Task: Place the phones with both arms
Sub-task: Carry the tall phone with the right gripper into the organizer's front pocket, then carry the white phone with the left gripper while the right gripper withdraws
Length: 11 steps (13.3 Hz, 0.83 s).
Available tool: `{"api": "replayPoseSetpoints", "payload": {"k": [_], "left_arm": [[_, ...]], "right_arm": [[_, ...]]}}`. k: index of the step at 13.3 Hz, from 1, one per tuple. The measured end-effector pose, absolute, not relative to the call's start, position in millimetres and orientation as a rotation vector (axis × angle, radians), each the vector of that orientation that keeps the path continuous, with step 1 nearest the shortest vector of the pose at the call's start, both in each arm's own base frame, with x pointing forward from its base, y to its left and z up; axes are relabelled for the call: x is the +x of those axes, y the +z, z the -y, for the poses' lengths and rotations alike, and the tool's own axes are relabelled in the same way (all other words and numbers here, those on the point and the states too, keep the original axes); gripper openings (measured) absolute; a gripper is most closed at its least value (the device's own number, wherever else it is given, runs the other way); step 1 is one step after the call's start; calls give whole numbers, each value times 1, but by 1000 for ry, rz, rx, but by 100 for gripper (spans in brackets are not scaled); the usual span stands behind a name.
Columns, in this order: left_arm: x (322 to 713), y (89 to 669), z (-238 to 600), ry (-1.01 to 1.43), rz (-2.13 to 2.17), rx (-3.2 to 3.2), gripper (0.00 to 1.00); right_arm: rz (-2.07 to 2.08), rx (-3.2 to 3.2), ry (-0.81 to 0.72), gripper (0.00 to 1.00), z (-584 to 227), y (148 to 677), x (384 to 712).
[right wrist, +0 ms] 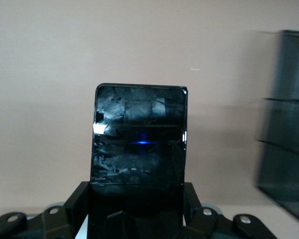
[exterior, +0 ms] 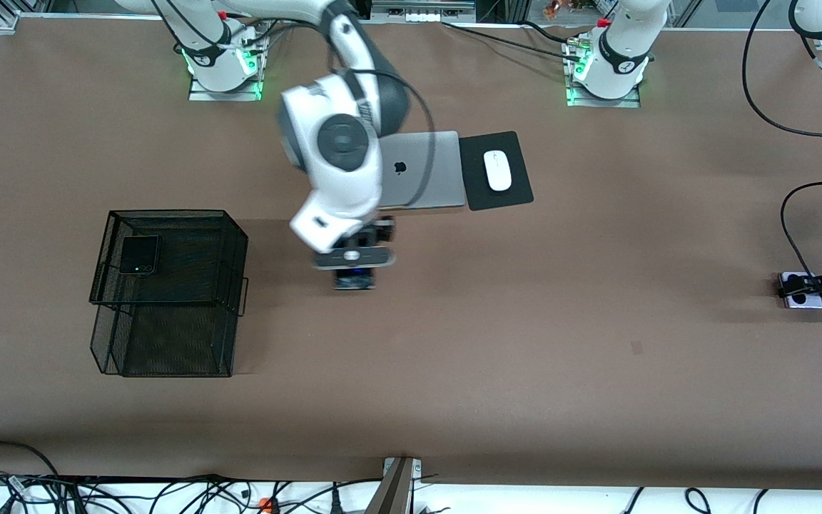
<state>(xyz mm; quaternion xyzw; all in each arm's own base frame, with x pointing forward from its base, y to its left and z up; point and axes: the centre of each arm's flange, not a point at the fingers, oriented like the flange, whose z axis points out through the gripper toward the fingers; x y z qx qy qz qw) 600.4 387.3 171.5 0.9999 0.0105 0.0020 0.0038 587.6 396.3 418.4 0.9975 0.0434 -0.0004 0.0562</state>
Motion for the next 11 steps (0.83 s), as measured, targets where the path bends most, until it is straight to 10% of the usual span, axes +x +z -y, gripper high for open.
{"api": "replayPoseSetpoints", "payload": {"k": [11], "left_arm": [[658, 367, -206, -219, 278, 3114, 84]], "right_arm": [[-224, 3089, -105, 78, -77, 372, 587]]}}
